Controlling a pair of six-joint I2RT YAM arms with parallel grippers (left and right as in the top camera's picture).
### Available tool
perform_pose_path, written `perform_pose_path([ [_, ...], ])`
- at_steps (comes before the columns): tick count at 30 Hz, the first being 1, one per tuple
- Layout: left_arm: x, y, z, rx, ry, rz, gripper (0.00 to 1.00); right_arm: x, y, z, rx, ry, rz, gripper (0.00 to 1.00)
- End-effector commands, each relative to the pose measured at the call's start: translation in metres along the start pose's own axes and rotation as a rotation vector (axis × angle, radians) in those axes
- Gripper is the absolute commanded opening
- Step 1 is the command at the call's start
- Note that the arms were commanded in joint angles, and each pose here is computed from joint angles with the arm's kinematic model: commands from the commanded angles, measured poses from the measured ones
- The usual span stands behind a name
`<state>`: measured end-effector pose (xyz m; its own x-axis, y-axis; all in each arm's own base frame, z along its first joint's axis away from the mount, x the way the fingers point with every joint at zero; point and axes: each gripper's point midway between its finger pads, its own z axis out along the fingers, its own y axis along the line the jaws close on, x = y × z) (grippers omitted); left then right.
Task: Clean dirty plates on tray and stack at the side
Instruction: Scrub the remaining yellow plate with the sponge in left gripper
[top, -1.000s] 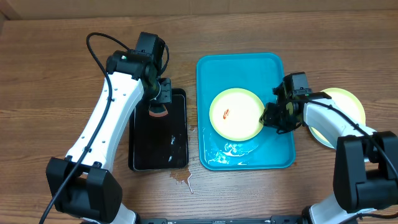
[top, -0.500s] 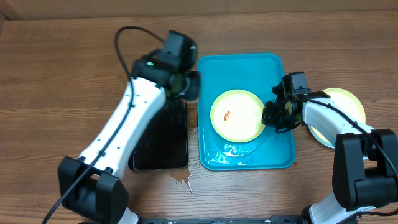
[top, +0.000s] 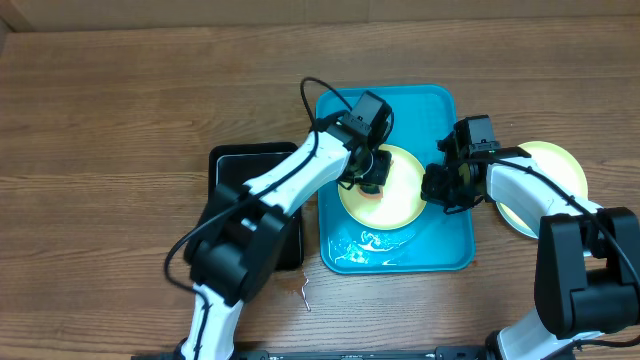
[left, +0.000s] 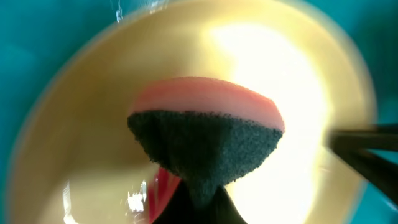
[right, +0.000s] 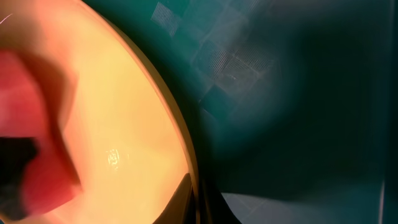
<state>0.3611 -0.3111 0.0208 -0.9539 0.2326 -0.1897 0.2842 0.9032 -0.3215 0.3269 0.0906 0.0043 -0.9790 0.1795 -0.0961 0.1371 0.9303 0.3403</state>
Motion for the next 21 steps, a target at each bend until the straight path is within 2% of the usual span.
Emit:
perform_pose_path([
  [1,0.01,0.015,0.009,-0.041,0.056,-0.111,0.04,0.01,-0.009,0.008,0.041,0.036,-0.001,0.04],
  [3,0.015,0.037,0.006,-0.143,0.064,-0.188,0.04,0.012,-0.01,0.008,0.044,0.045,0.002,0.04],
  [6,0.012,0.061,-0.006,-0.243,0.057,-0.214,0.04,0.015,-0.011,0.007,0.054,0.057,0.005,0.04],
  [10,0.01,0.089,-0.025,-0.402,0.044,-0.208,0.04,0.015,-0.014,0.007,0.067,0.055,0.006,0.04],
  [12,0.009,0.092,-0.027,-0.421,0.045,-0.168,0.04,0.015,-0.014,0.007,0.067,0.055,0.006,0.04],
  [16,0.007,0.066,-0.017,-0.309,0.056,-0.101,0.04,0.015,-0.014,0.007,0.067,0.055,0.005,0.04],
  [21,0.002,-0.006,0.002,0.003,0.057,0.002,0.04,0.015,-0.014,0.007,0.067,0.055,0.006,0.04],
])
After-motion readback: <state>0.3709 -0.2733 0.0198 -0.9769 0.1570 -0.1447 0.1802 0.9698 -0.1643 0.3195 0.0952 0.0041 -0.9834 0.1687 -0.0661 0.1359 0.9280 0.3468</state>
